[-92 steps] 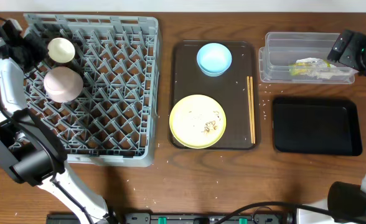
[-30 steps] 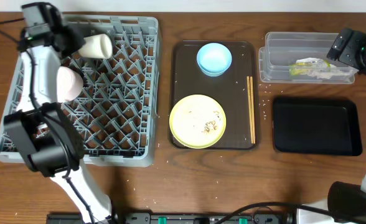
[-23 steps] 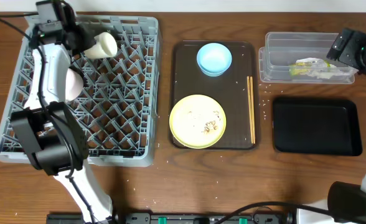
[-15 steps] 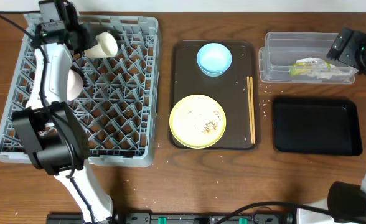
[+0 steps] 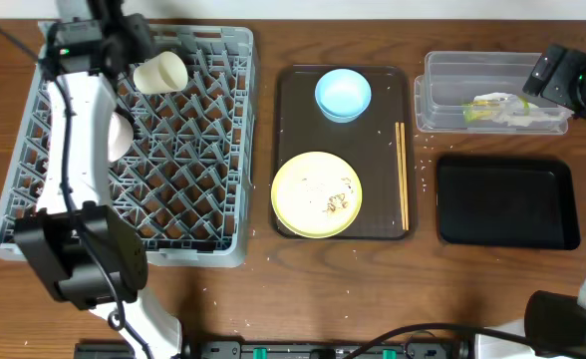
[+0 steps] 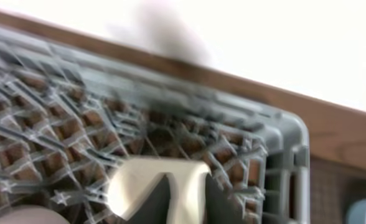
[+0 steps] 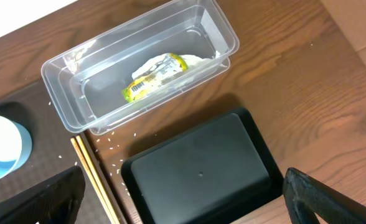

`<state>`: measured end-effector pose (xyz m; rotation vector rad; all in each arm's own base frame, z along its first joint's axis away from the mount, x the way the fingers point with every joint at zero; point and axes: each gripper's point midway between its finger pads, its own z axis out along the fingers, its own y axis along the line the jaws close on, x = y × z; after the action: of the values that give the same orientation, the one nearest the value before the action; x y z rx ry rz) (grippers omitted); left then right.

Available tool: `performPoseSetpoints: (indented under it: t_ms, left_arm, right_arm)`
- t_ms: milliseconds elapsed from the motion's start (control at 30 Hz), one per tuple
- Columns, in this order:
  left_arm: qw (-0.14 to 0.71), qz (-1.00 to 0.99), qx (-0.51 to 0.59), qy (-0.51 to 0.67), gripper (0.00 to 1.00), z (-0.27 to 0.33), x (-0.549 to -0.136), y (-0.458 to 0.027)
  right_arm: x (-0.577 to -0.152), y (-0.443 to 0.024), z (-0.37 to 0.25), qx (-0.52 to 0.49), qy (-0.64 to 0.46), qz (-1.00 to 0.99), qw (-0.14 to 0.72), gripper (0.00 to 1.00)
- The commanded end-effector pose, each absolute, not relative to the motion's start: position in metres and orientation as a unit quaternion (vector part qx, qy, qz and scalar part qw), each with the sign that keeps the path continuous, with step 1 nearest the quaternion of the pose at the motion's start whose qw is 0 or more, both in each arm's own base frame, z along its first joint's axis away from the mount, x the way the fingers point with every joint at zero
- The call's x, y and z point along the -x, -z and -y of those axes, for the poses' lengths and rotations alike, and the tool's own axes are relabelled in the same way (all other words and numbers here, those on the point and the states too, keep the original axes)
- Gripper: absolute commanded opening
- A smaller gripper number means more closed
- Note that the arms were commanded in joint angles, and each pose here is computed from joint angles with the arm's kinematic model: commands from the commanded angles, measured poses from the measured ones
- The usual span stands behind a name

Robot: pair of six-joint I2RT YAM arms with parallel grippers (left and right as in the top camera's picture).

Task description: Sort waste into correct bins and load items into the dishwasher

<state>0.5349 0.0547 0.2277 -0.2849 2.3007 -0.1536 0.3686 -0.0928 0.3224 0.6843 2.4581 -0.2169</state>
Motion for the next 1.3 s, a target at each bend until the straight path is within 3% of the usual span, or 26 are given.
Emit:
performPoseSetpoints:
  t_ms: [0,133,333,567,767,1100,1267]
  left_arm:
    - [0.37,-0.922,0.095,0.061,0.47,-0.039,-0.537,-0.205]
    - [0.351,-0.933,0.074,0.028,0.61,-0.037,-0.534,-0.192]
    - [0.345,-0.932,0.099,-0.049,0.61,-0.061,-0.531,-0.187]
    - [0.289,-0.953,0.085,-0.04,0.61,-0.05,-0.523,-0.148]
    - [0.288,-0.952,0.088,-0.06,0.6,-0.054,-0.524,-0.146]
    - [0.262,-0.947,0.084,-0.163,0.35,-0.086,-0.518,-0.134]
    - [0.26,-0.935,0.1,-0.22,0.09,-0.106,-0.515,-0.138]
  right_arm:
    - [-0.369,-0.322,0.093,-0.254,0.083,-0.921,0.285,0.99]
    - [-0.369,-0.321,0.092,-0.254,0.083,-0.921,0.284,0.99]
    - [-0.368,-0.321,0.092,-0.254,0.083,-0.921,0.283,0.99]
    - [-0.368,-0.321,0.092,-0.254,0.083,-0.921,0.284,0.99]
    - [-0.368,-0.321,0.092,-0.254,0.083,-0.921,0.283,0.99]
    - [-0.368,-0.321,0.092,-0.254,0.084,-0.921,0.282,0.99]
    - [-0.366,-0.32,0.092,-0.253,0.084,-0.923,0.278,0.99]
